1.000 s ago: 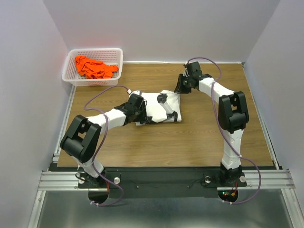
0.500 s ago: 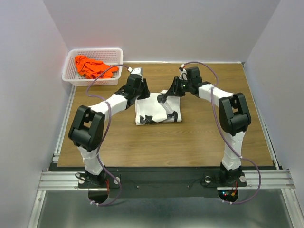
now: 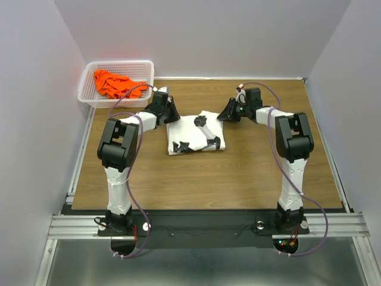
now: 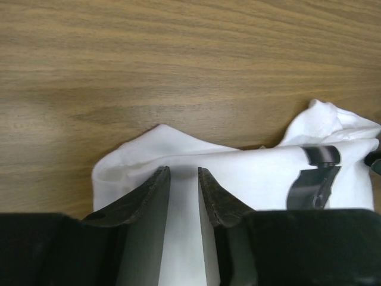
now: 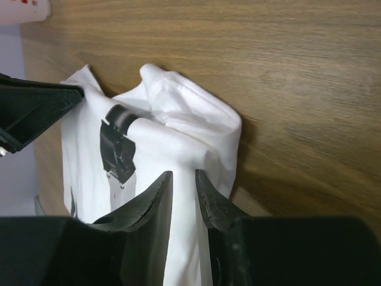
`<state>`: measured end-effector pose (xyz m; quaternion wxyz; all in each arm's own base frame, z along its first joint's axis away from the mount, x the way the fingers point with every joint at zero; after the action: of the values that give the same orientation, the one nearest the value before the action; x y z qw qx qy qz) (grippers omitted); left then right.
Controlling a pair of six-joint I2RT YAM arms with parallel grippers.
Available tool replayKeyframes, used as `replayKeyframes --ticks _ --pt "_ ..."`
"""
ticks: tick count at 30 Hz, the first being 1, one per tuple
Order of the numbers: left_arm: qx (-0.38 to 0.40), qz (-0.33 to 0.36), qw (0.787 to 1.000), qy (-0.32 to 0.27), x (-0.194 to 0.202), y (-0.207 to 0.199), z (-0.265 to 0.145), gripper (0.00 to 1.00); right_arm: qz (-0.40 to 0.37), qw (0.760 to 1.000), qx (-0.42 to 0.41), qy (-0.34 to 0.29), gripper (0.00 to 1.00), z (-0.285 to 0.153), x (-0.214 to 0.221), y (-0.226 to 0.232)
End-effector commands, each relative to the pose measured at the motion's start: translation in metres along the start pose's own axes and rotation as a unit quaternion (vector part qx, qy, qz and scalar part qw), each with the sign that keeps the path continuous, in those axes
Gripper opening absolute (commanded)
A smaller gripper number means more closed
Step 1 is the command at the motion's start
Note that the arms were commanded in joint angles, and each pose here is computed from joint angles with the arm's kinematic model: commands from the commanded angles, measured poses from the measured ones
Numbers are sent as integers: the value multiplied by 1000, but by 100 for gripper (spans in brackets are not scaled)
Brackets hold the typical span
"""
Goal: Fold and stack the t-shirts
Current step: Fold the tshirt
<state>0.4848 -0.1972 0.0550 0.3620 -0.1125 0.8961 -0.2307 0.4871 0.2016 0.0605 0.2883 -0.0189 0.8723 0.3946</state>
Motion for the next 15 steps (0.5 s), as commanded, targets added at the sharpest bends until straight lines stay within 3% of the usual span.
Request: replayKeyframes --ticks 1,3,6,11,15 --pt "21 10 999 -40 -32 -26 -44 43 -39 997 -61 -36 27 -28 -28 52" --pt "27 9 998 -47 -33 -30 -60 56 -52 994 -89 -33 28 -39 -25 80" --pt "55 7 996 -67 -36 -49 -101 65 -68 988 -137 -8 29 -49 -7 121" --pt "59 9 998 -22 15 -43 -125 61 -81 974 -203 58 29 -47 40 166" --pt "35 1 999 35 64 -20 -121 49 -82 962 -232 115 29 -26 81 180"
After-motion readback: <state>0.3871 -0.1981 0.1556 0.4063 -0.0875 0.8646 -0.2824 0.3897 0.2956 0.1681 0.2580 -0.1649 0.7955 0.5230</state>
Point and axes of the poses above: each gripper's point midway between its finger pads, its own z axis out along the fingers, its own y axis along the line the jaws close on, x = y × z, the point moved 2 cm from there along -z, back along the fingers, and after that the axes turned 5 degrees about -z, right-handed, at the moved point
